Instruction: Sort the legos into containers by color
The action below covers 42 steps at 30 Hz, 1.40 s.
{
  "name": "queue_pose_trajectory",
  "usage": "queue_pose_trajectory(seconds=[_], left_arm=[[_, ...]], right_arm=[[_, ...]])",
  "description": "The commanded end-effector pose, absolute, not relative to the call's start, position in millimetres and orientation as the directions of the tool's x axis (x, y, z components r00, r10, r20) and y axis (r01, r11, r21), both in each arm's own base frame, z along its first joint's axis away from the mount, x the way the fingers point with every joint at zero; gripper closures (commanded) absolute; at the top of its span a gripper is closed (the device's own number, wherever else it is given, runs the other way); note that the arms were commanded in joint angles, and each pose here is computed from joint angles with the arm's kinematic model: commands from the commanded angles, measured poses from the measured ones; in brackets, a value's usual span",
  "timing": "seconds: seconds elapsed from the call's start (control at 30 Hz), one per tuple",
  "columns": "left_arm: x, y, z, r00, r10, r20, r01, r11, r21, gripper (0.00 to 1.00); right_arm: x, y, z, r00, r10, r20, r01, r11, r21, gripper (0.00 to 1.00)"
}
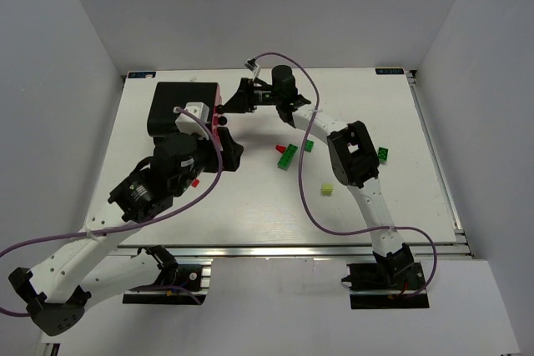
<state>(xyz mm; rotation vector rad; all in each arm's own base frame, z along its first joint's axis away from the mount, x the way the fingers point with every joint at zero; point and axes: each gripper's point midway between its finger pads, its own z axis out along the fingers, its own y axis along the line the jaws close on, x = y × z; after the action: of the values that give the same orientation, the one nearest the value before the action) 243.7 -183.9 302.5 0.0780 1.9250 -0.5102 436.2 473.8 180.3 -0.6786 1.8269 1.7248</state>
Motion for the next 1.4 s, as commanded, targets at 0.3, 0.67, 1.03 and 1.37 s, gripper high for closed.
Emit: queue_pose_trajectory(seconds=[0.3,0.67,1.03,1.37], left_arm=[[235,-181,302,-0.416,-0.239,-0.878,0.282,0.884,-0.374,0.02],[236,-187,300,-0.426,-0.247,-0.871,0.288,0.875,-0.389,0.02],[235,-188,298,-0.435,-0.259,-0.862,0.281,0.871,-0.404,0.02],[233,-187,296,-0.44,-0.274,-0.855,0.276,0.865,-0.419,0.02]], right_arm=[[439,489,199,-0.685,0.045,-0.728,-0.728,-0.009,0.685,0.35],[442,492,194,-0.674,0.05,-0.737,-0.738,-0.006,0.674,0.38],[443,495,193,-0.682,0.062,-0.729,-0.731,-0.018,0.682,0.45],[443,497,191,-0.682,0.066,-0.728,-0.73,-0.018,0.683,0.52]])
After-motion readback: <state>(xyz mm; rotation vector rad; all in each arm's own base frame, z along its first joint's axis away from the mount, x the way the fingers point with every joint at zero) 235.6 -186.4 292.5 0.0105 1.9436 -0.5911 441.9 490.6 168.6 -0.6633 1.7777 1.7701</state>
